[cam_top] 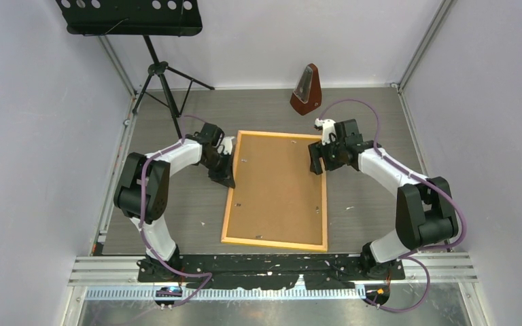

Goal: Put the photo into the frame
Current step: Install the photo frame at the center of the board.

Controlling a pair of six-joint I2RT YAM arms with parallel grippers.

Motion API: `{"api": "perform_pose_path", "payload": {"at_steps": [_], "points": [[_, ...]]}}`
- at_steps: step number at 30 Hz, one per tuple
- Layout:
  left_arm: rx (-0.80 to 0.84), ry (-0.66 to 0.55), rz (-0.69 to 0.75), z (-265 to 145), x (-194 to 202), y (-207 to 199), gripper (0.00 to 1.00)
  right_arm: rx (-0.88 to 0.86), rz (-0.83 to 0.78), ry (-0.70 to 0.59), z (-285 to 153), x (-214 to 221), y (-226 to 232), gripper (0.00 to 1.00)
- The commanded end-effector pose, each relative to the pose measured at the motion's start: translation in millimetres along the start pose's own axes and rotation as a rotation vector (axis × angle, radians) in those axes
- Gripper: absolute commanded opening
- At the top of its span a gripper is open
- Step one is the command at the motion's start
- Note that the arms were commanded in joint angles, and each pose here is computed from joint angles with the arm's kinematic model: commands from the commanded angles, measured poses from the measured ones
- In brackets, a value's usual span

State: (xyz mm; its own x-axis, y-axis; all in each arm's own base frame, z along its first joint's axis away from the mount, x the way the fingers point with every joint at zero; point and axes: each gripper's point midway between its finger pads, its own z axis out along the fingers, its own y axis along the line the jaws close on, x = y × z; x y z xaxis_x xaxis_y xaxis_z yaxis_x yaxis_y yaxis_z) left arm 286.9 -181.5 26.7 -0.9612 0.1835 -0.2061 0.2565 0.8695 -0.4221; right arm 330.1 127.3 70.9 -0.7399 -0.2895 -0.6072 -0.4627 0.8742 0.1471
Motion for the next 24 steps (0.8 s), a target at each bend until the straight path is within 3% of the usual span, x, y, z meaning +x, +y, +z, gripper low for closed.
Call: {"api": "perform_pose_path", "payload": {"at_steps": [1, 6, 24], "points": [[-0.005, -0.038, 0.089, 6.5, -10.8, 2.7, 0.0, 0.108, -0.035, -0.115, -7.0, -55.4, -23.4, 0.76], [-0.003, -0.046, 0.078, 5.6, -10.6, 2.9, 0.0, 0.162, -0.006, -0.062, 9.8, -61.4, -42.0, 0.74], [-0.021, -0.06, -0.01, 14.8, 0.9, 9.9, 0.0, 0.132, 0.035, 0.091, 27.0, -12.7, -45.0, 0.7]]}}
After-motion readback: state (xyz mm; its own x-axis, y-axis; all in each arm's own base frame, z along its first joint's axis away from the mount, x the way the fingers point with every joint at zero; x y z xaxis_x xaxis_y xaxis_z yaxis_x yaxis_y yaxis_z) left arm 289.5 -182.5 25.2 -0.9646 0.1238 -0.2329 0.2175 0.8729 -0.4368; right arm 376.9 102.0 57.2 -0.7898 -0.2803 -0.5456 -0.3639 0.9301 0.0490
